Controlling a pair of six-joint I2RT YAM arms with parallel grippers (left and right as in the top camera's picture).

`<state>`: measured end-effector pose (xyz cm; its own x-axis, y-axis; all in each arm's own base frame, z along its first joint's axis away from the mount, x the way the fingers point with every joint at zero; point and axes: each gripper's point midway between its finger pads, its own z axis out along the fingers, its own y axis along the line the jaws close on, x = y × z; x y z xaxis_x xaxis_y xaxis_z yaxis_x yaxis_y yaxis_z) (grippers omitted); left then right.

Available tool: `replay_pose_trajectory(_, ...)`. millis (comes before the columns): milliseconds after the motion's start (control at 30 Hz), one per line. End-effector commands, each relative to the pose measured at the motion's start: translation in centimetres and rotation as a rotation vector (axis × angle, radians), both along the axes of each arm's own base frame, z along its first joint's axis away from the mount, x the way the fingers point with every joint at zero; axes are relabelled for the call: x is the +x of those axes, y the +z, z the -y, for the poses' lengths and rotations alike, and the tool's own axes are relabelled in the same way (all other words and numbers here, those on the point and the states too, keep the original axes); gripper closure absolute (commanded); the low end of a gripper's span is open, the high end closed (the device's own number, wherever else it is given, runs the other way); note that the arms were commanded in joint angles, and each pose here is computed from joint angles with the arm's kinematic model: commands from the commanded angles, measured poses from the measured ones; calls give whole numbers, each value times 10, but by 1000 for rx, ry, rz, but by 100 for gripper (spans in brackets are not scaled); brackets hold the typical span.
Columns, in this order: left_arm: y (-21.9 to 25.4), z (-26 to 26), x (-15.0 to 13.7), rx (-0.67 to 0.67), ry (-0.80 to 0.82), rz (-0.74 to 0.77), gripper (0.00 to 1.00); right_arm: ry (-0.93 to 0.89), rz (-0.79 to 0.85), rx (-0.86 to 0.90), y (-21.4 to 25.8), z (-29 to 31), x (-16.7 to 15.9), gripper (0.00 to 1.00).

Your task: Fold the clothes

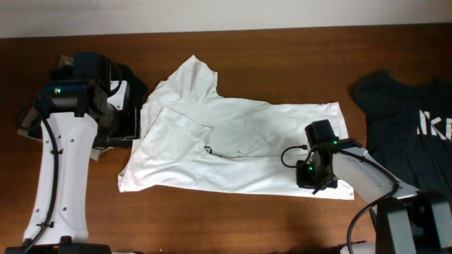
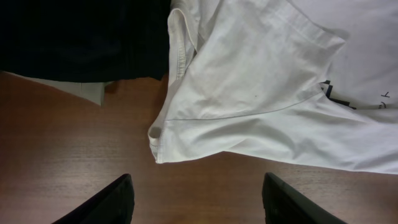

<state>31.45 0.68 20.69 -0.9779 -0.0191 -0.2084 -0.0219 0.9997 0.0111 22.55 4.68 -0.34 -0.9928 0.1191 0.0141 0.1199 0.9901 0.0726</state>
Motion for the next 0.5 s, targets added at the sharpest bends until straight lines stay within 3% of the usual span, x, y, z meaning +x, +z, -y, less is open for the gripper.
replay_pose_trajectory(0,8,-3,1,3,7,30,34,2,-21,-34,-4,5,-7,92)
replay_pose_trajectory(300,8,-3,1,3,7,31,34,-4,-28,-66,27,8,7,93)
replay_pose_trajectory(467,8,-3,1,3,7,30,34,-171,26,-160,61,28,24,94)
